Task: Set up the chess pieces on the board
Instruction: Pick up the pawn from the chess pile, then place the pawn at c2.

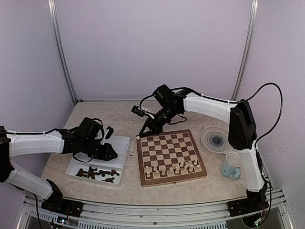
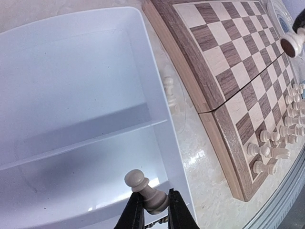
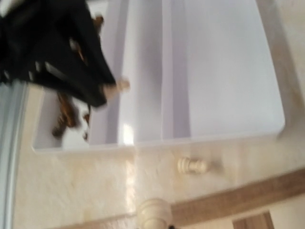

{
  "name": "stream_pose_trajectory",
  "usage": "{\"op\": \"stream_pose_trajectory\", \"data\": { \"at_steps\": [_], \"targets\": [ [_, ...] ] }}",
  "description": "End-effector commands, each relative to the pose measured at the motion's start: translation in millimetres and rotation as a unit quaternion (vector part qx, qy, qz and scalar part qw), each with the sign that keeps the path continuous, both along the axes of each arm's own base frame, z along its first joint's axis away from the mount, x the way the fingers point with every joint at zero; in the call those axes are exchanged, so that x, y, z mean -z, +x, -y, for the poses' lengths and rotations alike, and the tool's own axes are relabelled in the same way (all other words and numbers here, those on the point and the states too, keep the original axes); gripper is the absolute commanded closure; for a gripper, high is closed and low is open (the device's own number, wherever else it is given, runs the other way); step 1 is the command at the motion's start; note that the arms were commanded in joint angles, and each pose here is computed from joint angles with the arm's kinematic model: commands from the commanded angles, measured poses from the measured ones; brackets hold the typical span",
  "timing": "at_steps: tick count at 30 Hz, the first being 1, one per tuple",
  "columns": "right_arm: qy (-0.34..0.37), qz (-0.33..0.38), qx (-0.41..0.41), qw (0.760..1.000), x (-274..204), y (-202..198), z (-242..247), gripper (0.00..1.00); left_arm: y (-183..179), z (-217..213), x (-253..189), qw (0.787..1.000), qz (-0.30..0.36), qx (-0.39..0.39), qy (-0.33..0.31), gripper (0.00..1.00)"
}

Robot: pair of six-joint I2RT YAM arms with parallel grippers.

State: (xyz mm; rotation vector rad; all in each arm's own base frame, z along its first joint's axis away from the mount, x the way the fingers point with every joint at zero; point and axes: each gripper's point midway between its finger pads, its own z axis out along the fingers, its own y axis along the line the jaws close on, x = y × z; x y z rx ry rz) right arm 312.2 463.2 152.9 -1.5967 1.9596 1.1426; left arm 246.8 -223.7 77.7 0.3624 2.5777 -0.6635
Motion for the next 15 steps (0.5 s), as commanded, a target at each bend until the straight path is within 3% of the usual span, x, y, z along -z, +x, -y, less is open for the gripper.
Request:
{"op": "stream_pose_trajectory", "data": {
  "at_steps": [1, 10, 15],
  "targets": [
    [-0.057, 0.081, -0.017, 0.995, -7.4, -4.9, 25.6, 1.00, 7.0, -11.9, 6.7, 0.999, -0.010, -0.028, 0.018, 0.89],
    [-0.183, 0.211, -0.071, 0.958, 21.9, -19.0, 58.5, 1.00, 11.0, -19.8, 20.0, 0.998, -0.028, -0.041, 0.035, 0.89],
    [-0.220, 0.237, -0.111, 0.940, 36.6, -41.1, 55.7, 1.00, 11.9, -21.4, 23.0, 0.998, -0.031, -0.041, 0.038, 0.89]
  ]
}}
